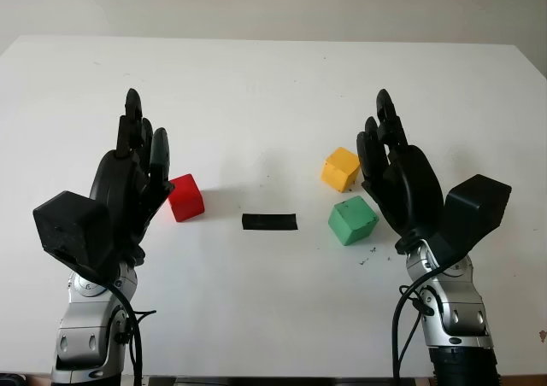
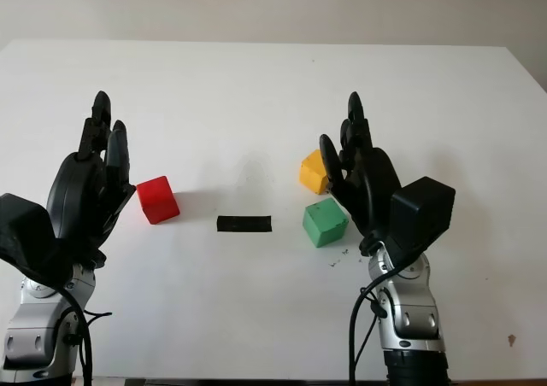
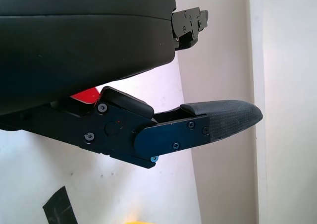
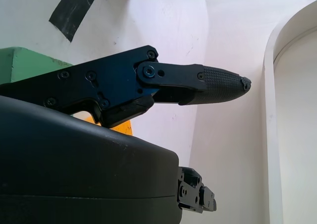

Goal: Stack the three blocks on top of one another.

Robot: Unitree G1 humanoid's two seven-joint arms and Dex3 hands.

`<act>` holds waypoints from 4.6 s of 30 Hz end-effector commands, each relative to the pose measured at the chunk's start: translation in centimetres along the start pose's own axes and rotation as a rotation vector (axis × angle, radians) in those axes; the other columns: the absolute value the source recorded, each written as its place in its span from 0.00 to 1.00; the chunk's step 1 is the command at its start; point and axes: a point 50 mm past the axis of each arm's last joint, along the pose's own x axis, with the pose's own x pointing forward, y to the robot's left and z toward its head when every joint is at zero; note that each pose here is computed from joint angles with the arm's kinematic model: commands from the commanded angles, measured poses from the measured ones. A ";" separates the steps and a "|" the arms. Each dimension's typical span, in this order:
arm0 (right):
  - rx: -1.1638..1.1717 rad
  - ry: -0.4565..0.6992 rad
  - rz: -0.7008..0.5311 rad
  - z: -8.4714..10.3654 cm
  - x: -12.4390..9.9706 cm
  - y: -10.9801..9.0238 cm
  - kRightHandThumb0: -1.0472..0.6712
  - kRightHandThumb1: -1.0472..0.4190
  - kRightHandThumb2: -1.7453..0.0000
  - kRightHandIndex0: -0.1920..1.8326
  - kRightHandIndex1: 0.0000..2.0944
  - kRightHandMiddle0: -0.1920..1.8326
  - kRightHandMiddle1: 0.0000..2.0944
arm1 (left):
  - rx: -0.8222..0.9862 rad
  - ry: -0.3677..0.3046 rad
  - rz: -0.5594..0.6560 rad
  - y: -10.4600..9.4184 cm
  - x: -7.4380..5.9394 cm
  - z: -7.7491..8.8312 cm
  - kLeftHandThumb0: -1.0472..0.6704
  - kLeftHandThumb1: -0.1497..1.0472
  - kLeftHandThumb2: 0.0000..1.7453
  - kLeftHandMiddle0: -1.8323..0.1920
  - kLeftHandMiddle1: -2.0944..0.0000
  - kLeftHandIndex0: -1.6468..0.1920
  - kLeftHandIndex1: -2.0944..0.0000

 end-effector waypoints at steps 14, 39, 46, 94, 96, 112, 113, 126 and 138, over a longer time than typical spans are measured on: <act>-0.051 -0.140 -0.046 3.4 1.0 -1.5 0.17 0.00 0.72 0.00 0.00 0.00 0.00 | 1.040 -0.039 0.043 2.2 0.2 5.8 0.13 1.00 0.11 0.89 0.97 0.78 0.94; -0.078 -0.134 -0.050 4.3 1.1 -1.2 0.16 0.00 0.72 0.00 0.00 0.00 0.00 | 1.516 0.237 -0.301 1.1 4.2 5.4 0.11 0.92 0.03 0.84 0.98 0.64 0.96; -0.071 -0.128 -0.053 4.4 1.1 -1.1 0.17 0.00 0.72 0.00 0.00 0.00 0.00 | 1.513 0.244 -0.348 0.7 4.1 4.9 0.11 0.95 0.04 0.85 0.98 0.64 0.97; -0.092 -0.135 -0.045 4.2 0.9 -0.9 0.20 0.00 0.70 0.00 0.00 0.00 0.00 | 1.683 0.237 -0.348 -1.3 3.4 2.7 0.10 1.00 0.08 0.79 0.97 0.55 0.92; -0.089 -0.136 -0.042 4.2 0.9 -0.9 0.20 0.00 0.70 0.00 0.00 0.00 0.00 | 1.677 0.238 -0.353 -1.3 3.4 2.7 0.11 1.00 0.08 0.79 0.97 0.53 0.91; -0.089 -0.138 -0.045 4.1 0.9 -0.8 0.21 0.00 0.70 0.00 0.00 0.00 0.00 | 1.565 -0.014 -0.306 -1.6 2.4 4.3 0.38 0.95 0.03 0.64 0.97 0.63 0.50; -0.093 -0.141 -0.044 4.1 0.9 -0.8 0.22 0.00 0.69 0.00 0.00 0.00 0.00 | 1.550 -0.040 -0.314 -1.7 2.3 4.7 0.37 0.96 0.03 0.65 0.97 0.65 0.46; -0.096 -0.136 -0.038 4.0 1.0 -0.6 0.23 0.00 0.69 0.00 0.00 0.00 0.00 | 1.461 -0.104 -0.531 -3.9 3.3 8.1 0.37 0.94 0.03 0.66 0.97 0.56 0.64; -0.103 -0.127 -0.039 3.8 1.2 -0.4 0.22 0.00 0.70 0.00 0.00 0.00 0.00 | 1.386 -0.080 -0.620 -7.6 4.1 6.5 0.39 0.96 0.03 0.62 0.97 0.56 0.42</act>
